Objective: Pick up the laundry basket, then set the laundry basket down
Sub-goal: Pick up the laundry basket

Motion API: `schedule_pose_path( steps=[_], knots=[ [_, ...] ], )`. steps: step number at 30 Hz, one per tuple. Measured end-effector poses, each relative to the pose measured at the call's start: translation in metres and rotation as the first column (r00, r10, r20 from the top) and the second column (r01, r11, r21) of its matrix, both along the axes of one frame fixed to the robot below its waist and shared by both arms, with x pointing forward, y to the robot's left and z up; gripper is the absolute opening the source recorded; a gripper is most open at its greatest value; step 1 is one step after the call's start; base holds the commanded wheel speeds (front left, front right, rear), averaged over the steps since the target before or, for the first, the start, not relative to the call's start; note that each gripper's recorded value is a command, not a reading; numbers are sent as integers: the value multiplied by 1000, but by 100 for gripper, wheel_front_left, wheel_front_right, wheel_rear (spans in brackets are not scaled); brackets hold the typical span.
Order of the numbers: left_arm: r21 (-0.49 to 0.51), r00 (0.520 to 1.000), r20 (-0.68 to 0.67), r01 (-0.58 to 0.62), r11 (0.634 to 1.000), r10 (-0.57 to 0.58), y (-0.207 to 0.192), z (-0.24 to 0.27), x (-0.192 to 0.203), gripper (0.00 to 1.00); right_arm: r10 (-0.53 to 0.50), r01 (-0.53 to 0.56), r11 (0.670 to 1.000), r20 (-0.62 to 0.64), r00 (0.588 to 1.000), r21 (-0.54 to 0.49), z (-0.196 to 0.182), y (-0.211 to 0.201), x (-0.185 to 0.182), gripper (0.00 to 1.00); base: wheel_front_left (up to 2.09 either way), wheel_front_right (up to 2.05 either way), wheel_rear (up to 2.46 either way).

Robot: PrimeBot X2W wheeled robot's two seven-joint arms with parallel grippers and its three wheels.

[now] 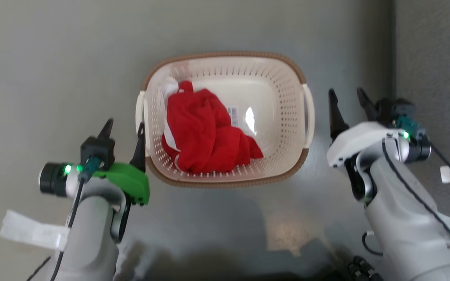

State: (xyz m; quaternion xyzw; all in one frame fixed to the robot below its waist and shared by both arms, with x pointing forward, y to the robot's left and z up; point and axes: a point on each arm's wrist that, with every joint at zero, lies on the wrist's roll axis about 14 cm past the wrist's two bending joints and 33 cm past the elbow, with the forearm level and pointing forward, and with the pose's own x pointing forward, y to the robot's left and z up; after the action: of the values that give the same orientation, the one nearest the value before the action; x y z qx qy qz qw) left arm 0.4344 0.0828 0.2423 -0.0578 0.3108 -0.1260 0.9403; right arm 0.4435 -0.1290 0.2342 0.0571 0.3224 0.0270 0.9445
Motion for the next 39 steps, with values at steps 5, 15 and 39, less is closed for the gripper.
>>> schedule_pose_path(
  steps=[5, 15, 39],
  knots=[
    [-11, 999, -19, 31, 999, -31, -9, -19, 9, 100, 11, -10, 1000, -24, 1000, 4, -22, 4, 14, 100, 0, 0, 0],
    [-5, 992, -127, 13, 1000, -14, -3, -65, -1, 100, 57, -56, 998, -119, 991, 14, -68, 17, 6, 100, 0, 0, 0],
    [-14, 972, -234, 21, 1000, -23, -6, -101, -11, 100, 141, -134, 990, -254, 957, 44, -112, 36, -19, 89, 0, 0, 0]
  ],
)
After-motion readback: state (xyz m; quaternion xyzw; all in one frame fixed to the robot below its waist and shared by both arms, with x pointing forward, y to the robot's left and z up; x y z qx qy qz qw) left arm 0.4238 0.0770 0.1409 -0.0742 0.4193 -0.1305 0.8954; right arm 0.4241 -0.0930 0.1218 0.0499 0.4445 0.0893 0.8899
